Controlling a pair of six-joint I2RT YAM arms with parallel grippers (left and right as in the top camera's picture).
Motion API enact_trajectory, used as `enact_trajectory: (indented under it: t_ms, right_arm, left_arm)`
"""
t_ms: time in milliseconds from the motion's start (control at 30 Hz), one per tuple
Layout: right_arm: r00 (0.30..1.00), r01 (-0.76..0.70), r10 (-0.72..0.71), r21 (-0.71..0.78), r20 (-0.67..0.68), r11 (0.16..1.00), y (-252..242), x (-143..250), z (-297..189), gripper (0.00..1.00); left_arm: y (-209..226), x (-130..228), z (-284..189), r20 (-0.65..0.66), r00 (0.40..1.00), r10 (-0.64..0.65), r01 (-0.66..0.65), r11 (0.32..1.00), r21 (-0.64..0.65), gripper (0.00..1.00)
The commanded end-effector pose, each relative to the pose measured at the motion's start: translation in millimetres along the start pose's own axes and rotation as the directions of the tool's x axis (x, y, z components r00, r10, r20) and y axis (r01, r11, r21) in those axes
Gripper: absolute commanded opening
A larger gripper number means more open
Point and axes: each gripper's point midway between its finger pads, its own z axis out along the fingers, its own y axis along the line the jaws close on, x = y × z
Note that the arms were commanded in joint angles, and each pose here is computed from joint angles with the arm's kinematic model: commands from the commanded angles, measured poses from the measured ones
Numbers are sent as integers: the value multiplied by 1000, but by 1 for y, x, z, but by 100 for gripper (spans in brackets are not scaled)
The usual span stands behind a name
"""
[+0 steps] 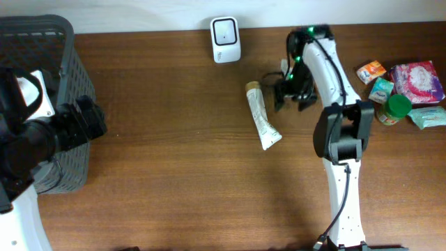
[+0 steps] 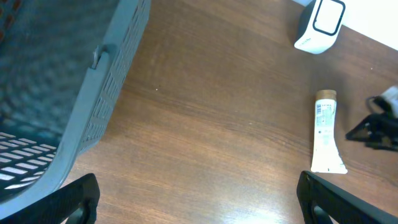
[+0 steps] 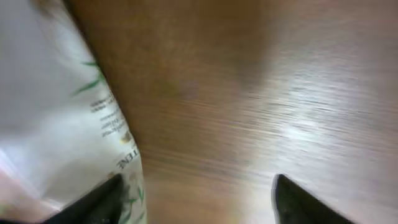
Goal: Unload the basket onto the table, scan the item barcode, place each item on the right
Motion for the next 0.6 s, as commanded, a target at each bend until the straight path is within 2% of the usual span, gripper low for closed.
enact_trajectory:
  t_ms: [0,167,233,267,433,567]
  right_arm:
    - [991,40,-47,63,122,997,12,-9,-37,89]
    - [981,133,-143,81,128,988,46,-5,-39,91]
    - [977,169,-179,89,119,982,63,-2,-35,98]
    - [975,181,-191,92,116,979,69,-1,-33,99]
    - [979,178,-185,90,85,980,66,1,-23,99]
    - [986,168,-168,68,3,983,61,8,8,99]
  left_arm:
    - [1,0,-1,4,1000,-13,13,1000,-2,99]
    - [1,0,-1,4,1000,-13,13,1000,-2,99]
    - [1,0,-1,4,1000,-13,13,1000,-2,99]
    - [1,0,-1,4,1000,-13,13,1000,-2,99]
    - [1,0,-1,4,1000,-13,13,1000,-2,99]
    - [1,0,-1,4,1000,-13,13,1000,-2,98]
